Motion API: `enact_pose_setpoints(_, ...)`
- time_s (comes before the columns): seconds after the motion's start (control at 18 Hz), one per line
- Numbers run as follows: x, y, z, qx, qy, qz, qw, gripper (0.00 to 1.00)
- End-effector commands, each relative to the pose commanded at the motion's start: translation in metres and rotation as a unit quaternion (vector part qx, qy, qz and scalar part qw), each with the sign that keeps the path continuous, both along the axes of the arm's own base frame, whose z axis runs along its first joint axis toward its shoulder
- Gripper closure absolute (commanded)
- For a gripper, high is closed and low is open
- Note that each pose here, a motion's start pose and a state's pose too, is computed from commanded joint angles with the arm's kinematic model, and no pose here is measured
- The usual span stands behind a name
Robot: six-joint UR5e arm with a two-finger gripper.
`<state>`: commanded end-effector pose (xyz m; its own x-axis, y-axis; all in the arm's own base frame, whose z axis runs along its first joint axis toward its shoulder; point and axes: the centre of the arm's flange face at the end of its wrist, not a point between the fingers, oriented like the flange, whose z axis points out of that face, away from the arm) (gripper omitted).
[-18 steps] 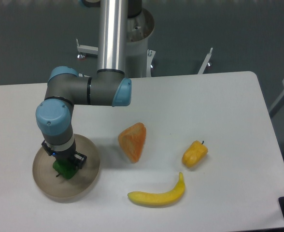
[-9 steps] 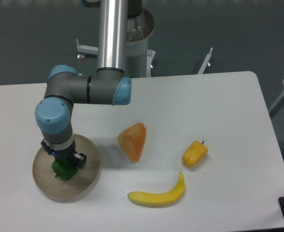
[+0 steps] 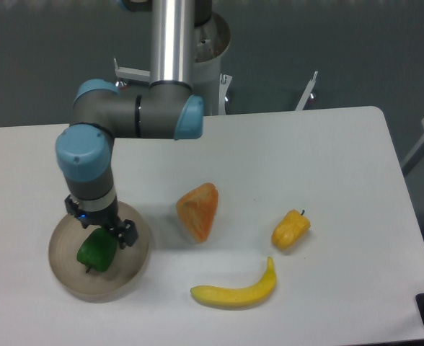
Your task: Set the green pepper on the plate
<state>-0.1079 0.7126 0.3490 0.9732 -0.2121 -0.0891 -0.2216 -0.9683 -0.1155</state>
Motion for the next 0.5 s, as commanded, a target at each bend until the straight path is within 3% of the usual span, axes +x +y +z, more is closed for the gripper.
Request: enact_pose_setpoints(0.5,-0.159,-0.055,0.055,-0.043,0.103,-0.090,0.9896,0.00)
